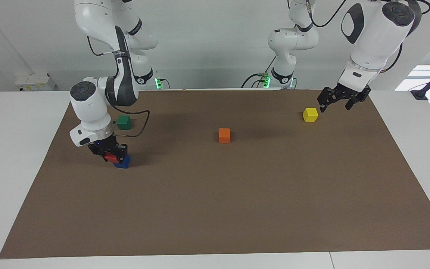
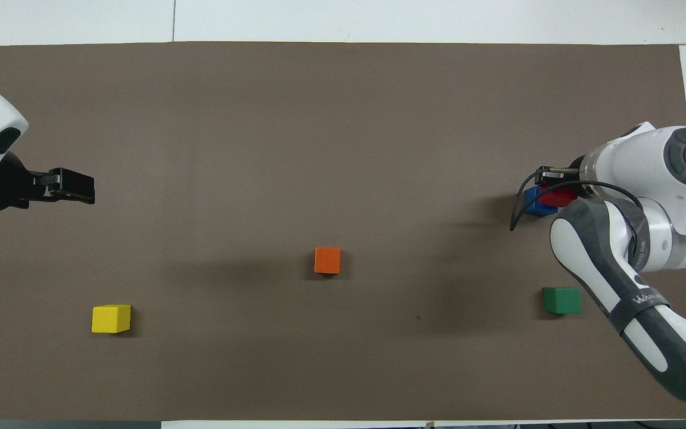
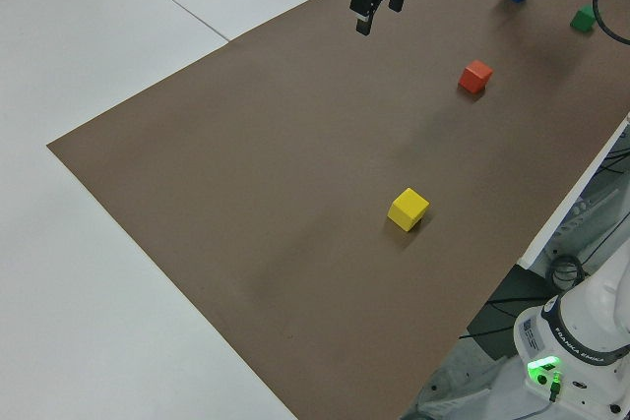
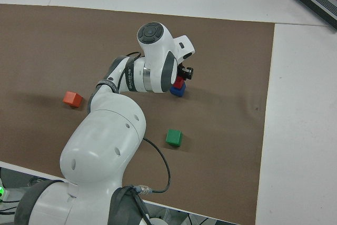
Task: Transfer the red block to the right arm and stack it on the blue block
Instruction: 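Lower the red block onto the blue block with the right gripper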
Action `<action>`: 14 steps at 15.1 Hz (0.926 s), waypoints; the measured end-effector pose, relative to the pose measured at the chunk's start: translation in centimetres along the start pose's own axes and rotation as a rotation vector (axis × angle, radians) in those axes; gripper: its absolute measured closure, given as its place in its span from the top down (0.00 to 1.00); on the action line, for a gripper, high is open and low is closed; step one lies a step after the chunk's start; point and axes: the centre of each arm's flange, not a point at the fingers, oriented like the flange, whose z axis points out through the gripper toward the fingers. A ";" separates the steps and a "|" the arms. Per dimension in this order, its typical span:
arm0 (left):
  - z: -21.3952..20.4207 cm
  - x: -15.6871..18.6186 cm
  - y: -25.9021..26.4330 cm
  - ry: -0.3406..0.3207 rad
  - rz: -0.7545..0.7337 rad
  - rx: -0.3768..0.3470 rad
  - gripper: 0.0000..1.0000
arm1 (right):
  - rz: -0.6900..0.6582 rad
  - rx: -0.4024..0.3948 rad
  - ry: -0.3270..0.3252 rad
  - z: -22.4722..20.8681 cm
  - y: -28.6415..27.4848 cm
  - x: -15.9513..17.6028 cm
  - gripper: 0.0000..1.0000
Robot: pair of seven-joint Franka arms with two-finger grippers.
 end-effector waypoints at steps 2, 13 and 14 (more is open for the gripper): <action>0.1 0.0 0.0 -0.001 0.000 0.000 1.00 | 0.000 -0.001 -0.008 0.4 0.0 -0.1 0.57; 0.9 0.3 -0.2 -0.018 -0.002 0.000 1.00 | -0.001 -0.003 -0.015 0.8 0.0 -0.2 0.57; 0.9 0.3 -0.3 -0.021 -0.005 -0.001 1.00 | -0.001 -0.003 -0.015 0.8 0.0 -0.2 0.57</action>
